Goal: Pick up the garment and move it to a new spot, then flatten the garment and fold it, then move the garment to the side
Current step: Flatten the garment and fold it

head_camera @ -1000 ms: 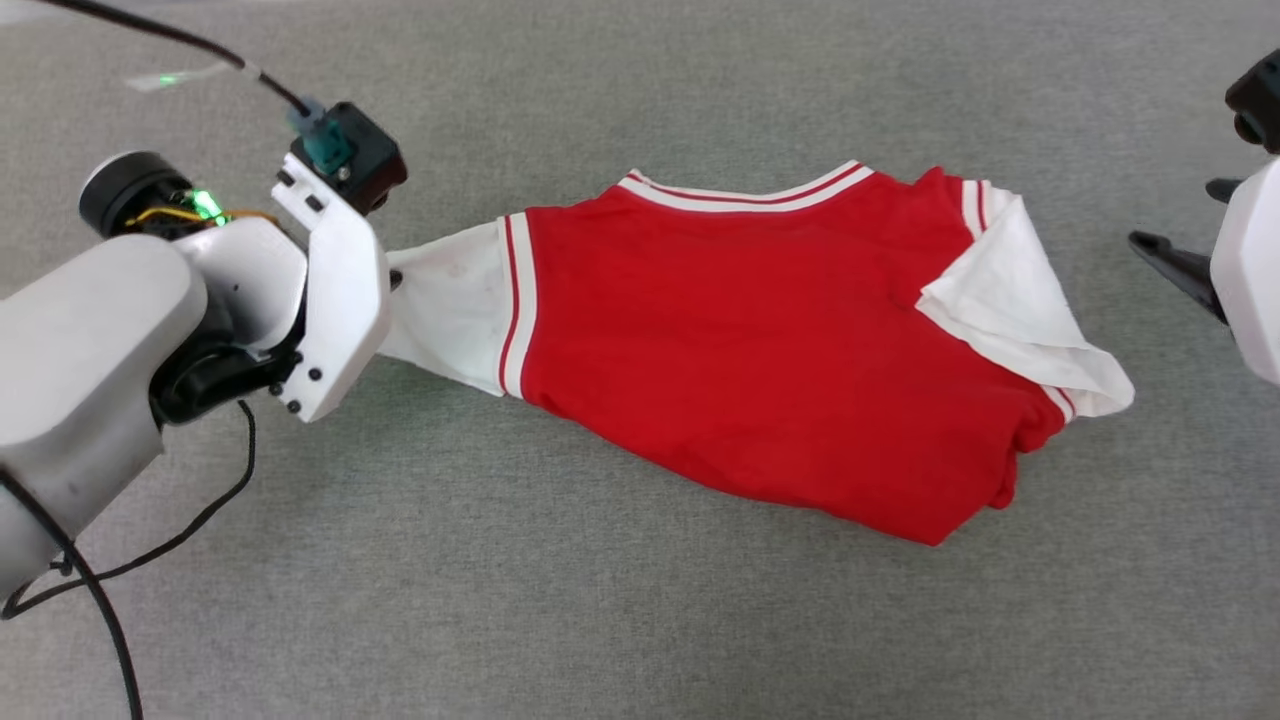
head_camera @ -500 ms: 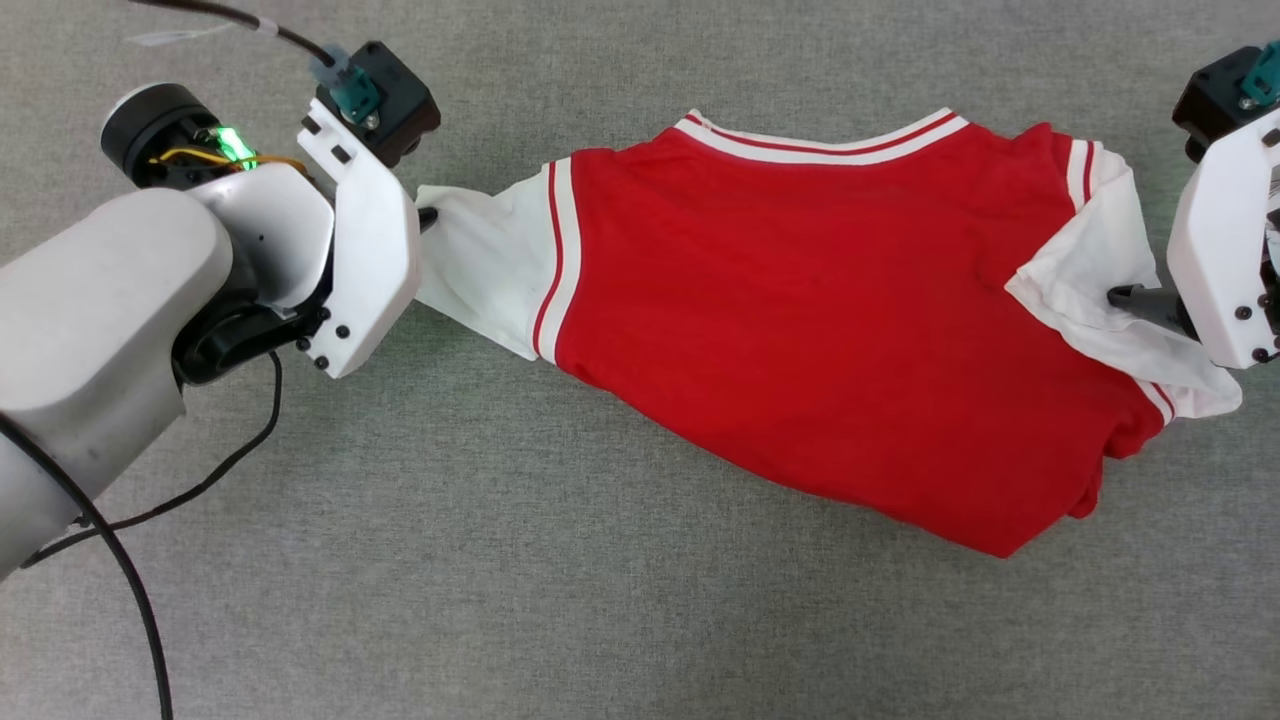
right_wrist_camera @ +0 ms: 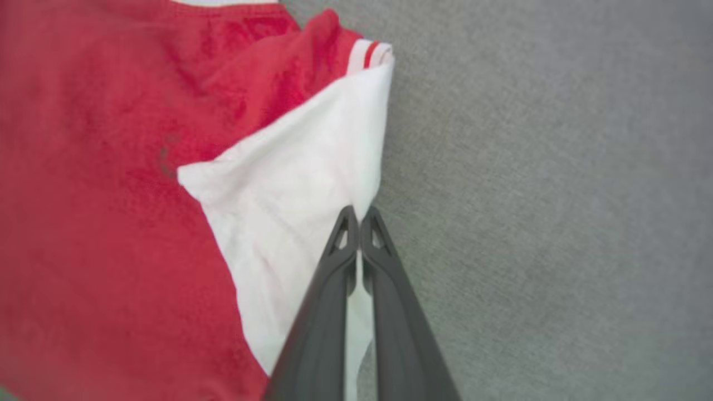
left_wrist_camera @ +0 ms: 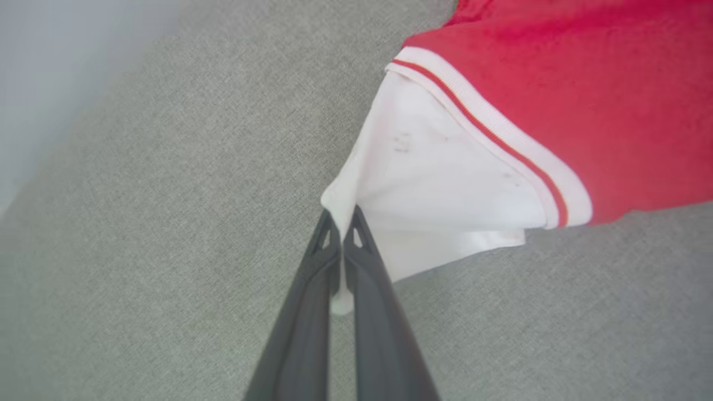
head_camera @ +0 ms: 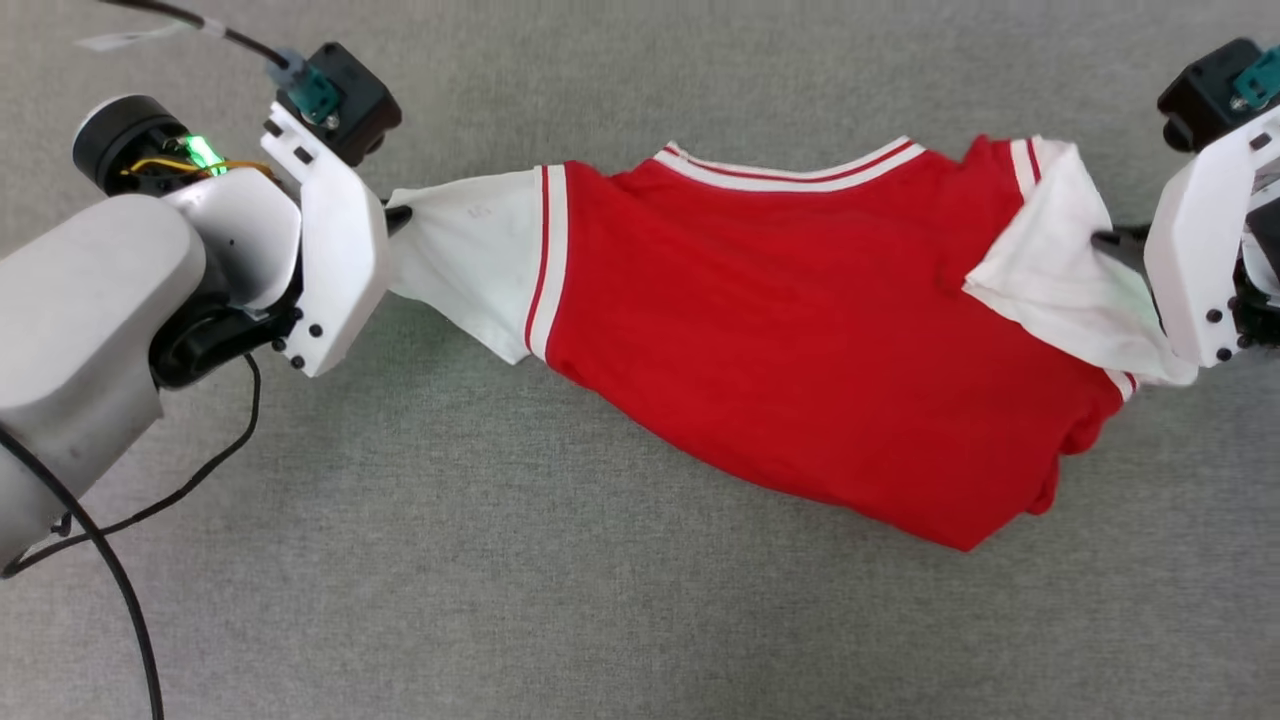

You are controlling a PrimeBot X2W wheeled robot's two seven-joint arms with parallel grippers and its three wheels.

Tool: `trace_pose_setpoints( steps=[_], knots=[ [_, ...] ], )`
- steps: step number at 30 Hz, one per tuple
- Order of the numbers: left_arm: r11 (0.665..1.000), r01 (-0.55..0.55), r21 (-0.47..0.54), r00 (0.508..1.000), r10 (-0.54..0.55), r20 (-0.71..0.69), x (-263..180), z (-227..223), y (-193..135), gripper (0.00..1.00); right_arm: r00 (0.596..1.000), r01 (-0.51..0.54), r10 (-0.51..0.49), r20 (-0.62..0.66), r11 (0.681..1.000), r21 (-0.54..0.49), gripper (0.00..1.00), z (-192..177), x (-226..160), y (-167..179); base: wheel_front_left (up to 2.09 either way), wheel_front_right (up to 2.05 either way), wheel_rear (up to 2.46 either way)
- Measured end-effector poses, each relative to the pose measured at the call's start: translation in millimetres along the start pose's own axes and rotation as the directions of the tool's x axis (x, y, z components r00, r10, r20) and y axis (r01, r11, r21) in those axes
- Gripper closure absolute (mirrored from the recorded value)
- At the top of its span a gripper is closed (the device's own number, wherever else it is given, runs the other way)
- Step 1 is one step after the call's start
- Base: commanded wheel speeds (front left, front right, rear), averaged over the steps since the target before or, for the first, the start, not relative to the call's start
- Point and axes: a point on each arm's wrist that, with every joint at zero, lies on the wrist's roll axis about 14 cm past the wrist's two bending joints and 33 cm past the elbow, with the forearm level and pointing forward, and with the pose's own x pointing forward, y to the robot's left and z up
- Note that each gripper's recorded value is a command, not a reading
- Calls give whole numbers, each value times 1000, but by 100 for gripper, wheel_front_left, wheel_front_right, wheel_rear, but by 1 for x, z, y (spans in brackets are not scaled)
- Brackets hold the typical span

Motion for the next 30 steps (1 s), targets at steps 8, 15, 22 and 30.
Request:
trace_pose_setpoints(
  steps=[8, 15, 22, 30],
  knots=[
    [994, -100, 49, 955, 83, 286, -58, 77, 12, 100, 941, 95, -78, 329, 995, -35, 100, 58, -88, -13, 0, 0, 0],
    [975, -198, 100, 856, 122, 503, -106, 149, 20, 100, 856, 164, -117, 504, 985, -50, 100, 105, -149, -22, 0, 0, 0],
    [958, -269, 96, 761, 150, 632, -137, 199, 32, 100, 760, 259, -161, 630, 964, -66, 100, 153, -189, -34, 0, 0, 0],
    [929, -369, 40, 585, 198, 787, -180, 265, 63, 100, 526, 382, -192, 828, 924, -28, 100, 236, -237, -50, 0, 0, 0]
  ],
)
